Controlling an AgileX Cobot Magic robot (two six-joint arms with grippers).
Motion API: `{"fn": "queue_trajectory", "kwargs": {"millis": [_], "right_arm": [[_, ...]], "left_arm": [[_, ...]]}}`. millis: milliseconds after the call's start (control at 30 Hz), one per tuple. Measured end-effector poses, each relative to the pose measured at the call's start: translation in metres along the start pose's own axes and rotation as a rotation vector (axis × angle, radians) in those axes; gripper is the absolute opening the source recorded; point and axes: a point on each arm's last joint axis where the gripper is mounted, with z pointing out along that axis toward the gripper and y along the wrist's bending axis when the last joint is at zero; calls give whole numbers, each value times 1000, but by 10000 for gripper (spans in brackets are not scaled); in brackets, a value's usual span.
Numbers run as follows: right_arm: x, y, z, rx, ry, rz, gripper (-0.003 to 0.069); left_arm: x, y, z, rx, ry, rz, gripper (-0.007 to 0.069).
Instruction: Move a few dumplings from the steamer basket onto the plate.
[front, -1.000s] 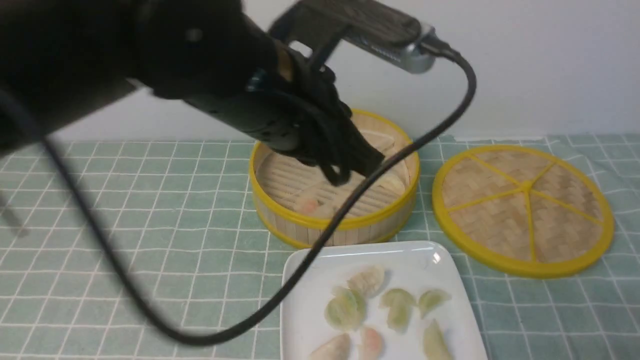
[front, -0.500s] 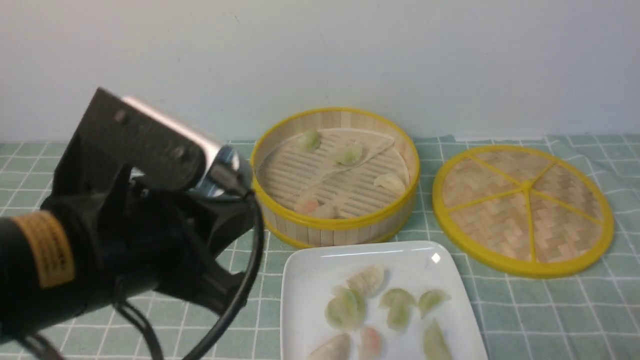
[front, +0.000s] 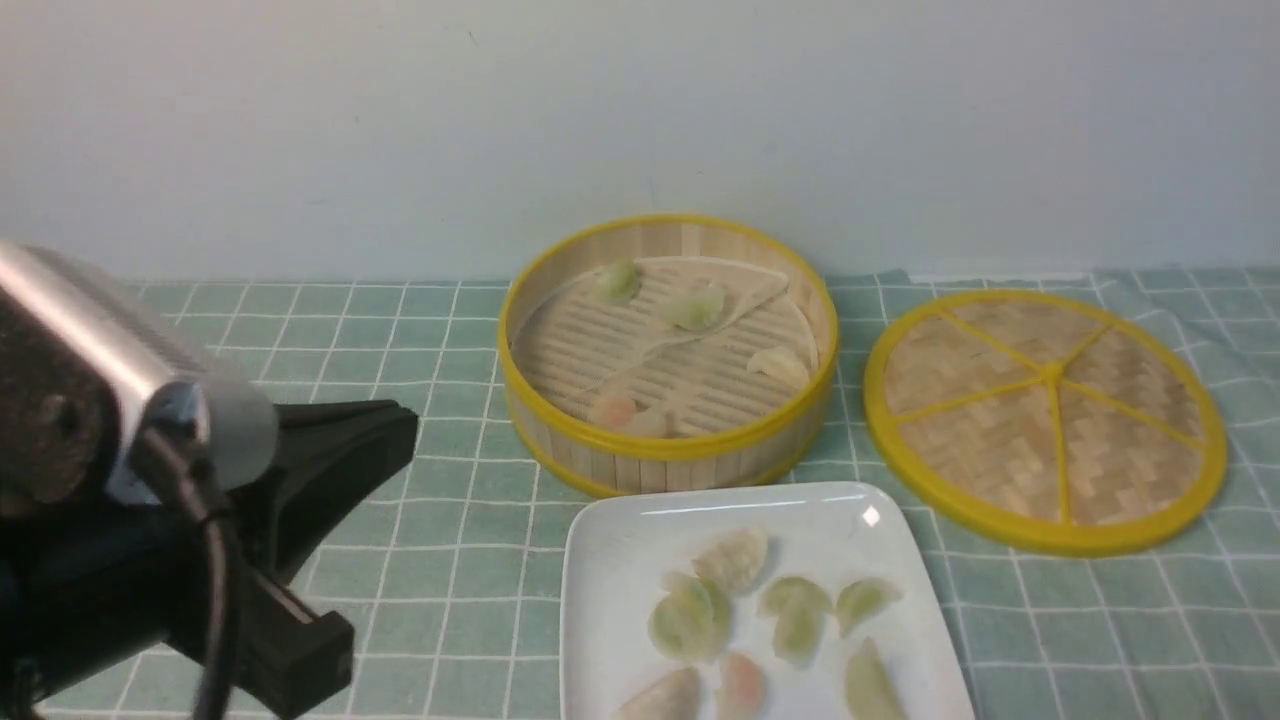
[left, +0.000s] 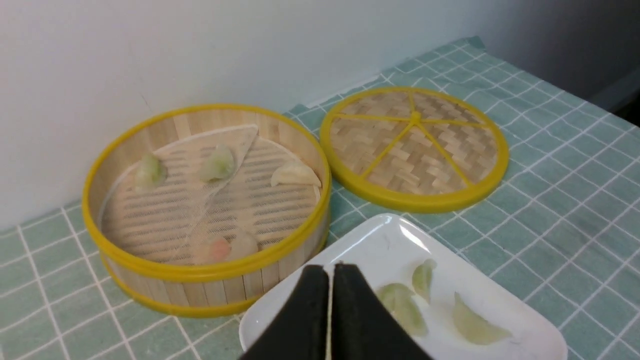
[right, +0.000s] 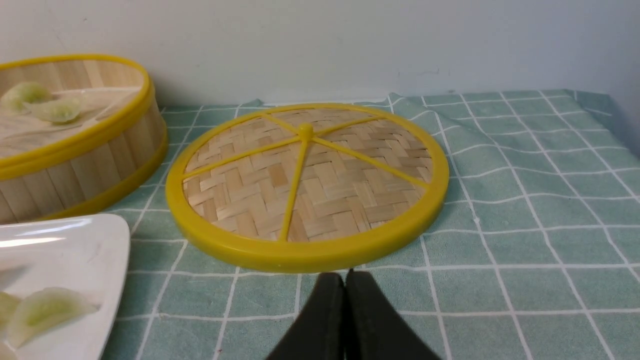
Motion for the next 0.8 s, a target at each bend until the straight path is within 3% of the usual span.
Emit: {"fn": "queue_trajectory", "kwargs": {"millis": [233, 333, 633, 800], "right_arm": [[0, 0, 0, 0, 0, 0, -15], [0, 0, 0, 0, 0, 0, -15], [0, 0, 0, 0, 0, 0, -15], [0, 0, 0, 0, 0, 0, -15]], "left_arm": [[-4, 2, -40, -8, -113, 27, -6], [9, 7, -58, -54, -156, 18, -6], [128, 32, -62, -426, -155, -111, -6], [180, 42, -51, -550, -79, -139, -6]]}}
